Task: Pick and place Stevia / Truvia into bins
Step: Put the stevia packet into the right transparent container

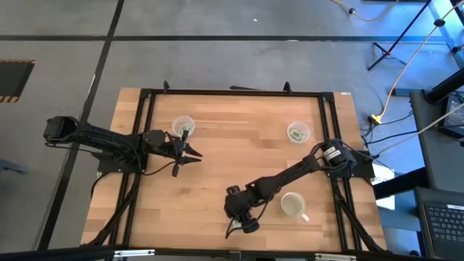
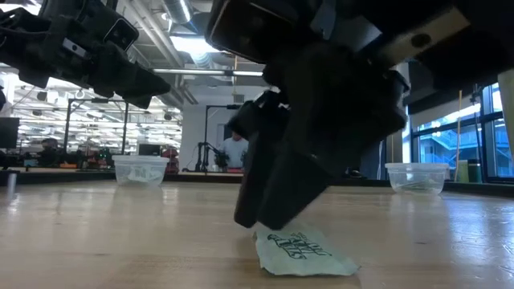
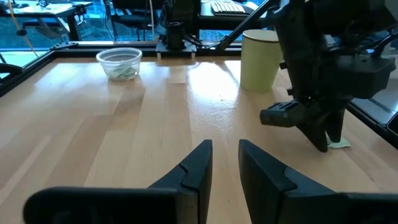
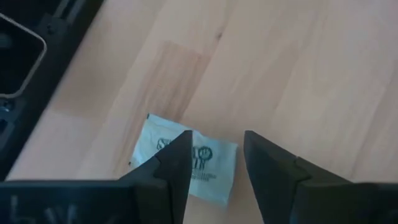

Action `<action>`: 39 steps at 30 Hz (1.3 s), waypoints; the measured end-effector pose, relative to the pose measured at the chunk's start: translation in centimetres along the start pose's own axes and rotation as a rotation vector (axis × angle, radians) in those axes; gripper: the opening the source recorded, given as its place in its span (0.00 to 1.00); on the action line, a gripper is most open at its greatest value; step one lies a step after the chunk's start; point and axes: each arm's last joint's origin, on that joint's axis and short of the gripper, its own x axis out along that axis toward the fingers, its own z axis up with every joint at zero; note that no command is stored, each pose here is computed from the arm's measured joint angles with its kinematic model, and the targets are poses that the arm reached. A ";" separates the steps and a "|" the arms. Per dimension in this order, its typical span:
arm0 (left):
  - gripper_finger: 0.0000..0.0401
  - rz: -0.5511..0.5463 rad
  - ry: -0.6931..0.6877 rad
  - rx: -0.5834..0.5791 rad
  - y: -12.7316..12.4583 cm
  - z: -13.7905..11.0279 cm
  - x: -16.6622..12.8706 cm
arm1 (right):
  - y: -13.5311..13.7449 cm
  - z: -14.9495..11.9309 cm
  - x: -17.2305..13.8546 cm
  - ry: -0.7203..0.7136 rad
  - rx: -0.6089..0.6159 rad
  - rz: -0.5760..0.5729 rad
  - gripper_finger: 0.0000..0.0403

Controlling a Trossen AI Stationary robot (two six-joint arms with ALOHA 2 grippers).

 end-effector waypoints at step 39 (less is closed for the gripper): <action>0.18 0.000 0.018 -0.003 0.0 -0.2 0.0 | -1.0 0.3 -7.8 -0.010 0.013 -0.136 0.00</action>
